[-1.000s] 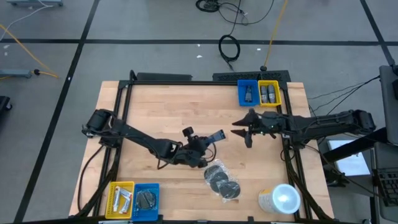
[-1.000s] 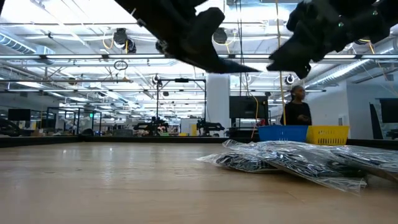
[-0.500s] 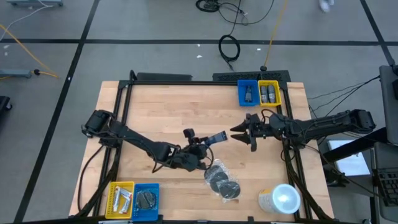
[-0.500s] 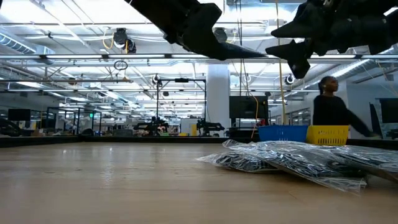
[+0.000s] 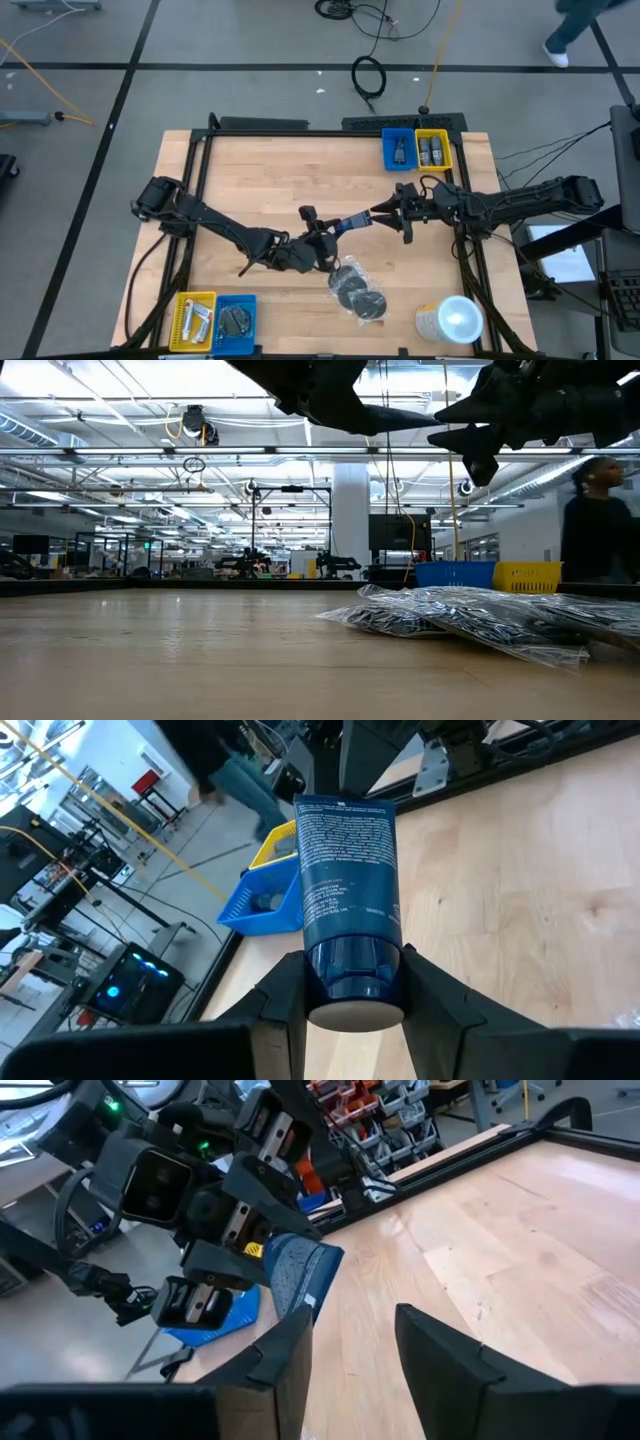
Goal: Pick & Place Travel size toiletries
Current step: Put the blue shave cream into the top blue bin
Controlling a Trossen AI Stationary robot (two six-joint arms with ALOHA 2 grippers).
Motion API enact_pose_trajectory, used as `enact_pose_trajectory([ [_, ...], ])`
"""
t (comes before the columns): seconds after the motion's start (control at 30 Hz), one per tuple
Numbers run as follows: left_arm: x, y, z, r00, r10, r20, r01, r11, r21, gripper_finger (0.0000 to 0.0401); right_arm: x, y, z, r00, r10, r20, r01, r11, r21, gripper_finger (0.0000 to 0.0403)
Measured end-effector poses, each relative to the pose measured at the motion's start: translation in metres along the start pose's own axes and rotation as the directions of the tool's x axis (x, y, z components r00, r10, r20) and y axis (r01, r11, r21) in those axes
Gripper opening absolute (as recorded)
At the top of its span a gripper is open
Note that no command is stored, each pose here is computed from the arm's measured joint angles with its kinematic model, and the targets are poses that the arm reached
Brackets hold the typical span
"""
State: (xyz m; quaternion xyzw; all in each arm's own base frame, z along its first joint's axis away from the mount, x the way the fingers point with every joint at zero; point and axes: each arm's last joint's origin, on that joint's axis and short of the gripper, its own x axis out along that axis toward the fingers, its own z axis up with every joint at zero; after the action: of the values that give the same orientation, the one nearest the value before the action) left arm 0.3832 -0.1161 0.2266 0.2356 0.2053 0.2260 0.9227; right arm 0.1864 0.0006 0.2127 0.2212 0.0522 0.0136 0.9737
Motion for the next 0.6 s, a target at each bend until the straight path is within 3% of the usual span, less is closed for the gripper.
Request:
enact_pose_trajectory([
  [0.6, 0.0072, 0.0062, 0.0014, 1.0, -0.019, 0.022, 0.019, 1.0, -0.019, 0.0108, 0.0001, 0.001, 0.0016, 1.0, 0.01, 0.012, -0.01, 1.0, 0.002, 0.012],
])
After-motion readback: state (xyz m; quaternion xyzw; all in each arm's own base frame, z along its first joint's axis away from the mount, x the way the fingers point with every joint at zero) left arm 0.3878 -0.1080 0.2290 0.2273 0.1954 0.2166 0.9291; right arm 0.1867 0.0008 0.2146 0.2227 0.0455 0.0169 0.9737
